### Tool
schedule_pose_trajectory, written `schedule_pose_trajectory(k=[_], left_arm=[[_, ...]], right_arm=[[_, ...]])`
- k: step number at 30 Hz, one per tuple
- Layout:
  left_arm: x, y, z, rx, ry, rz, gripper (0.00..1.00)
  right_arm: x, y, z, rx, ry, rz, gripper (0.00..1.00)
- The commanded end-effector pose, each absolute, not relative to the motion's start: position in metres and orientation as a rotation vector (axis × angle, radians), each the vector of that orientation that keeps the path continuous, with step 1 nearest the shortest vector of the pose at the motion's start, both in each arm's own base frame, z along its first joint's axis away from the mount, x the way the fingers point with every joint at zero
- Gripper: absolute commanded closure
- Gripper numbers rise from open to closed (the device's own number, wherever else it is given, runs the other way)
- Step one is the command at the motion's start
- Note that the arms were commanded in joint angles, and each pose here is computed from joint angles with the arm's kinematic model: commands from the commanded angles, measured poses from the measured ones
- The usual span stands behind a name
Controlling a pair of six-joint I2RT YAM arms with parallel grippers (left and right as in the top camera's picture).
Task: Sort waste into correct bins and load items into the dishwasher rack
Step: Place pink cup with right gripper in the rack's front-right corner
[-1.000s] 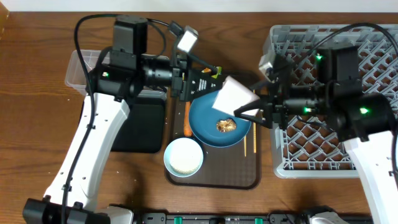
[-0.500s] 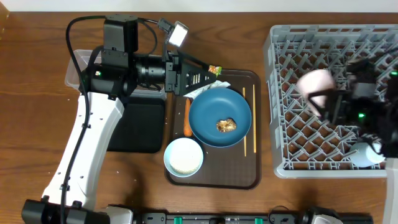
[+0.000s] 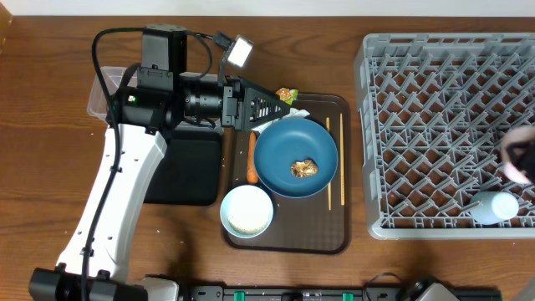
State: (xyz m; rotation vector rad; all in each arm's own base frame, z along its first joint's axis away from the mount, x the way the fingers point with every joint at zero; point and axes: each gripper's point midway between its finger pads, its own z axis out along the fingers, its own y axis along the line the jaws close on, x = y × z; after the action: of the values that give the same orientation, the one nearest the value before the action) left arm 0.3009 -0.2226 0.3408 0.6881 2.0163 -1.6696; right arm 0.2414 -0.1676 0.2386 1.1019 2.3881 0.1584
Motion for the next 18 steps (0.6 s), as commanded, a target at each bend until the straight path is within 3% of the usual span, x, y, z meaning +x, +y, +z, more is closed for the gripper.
schedule_pose_trajectory(k=[1,8,18], left_arm=[[0.299,-0.221,0.344,0.689,2.012,-1.673,0.14],[0.298,-0.221,0.343,0.688,2.017,-1.675,0.14],[0.297,-0.222,0.340,0.696,2.019,-1.674,0.14]], right_arm=[[0.229,-0.202,0.215,1.381,2.340,0.130,0.50],[0.220,-0.226,0.173,1.612,2.327,0.302,0.50],[0.234,-0.244,0.150,1.739,2.189,0.536,0.49]])
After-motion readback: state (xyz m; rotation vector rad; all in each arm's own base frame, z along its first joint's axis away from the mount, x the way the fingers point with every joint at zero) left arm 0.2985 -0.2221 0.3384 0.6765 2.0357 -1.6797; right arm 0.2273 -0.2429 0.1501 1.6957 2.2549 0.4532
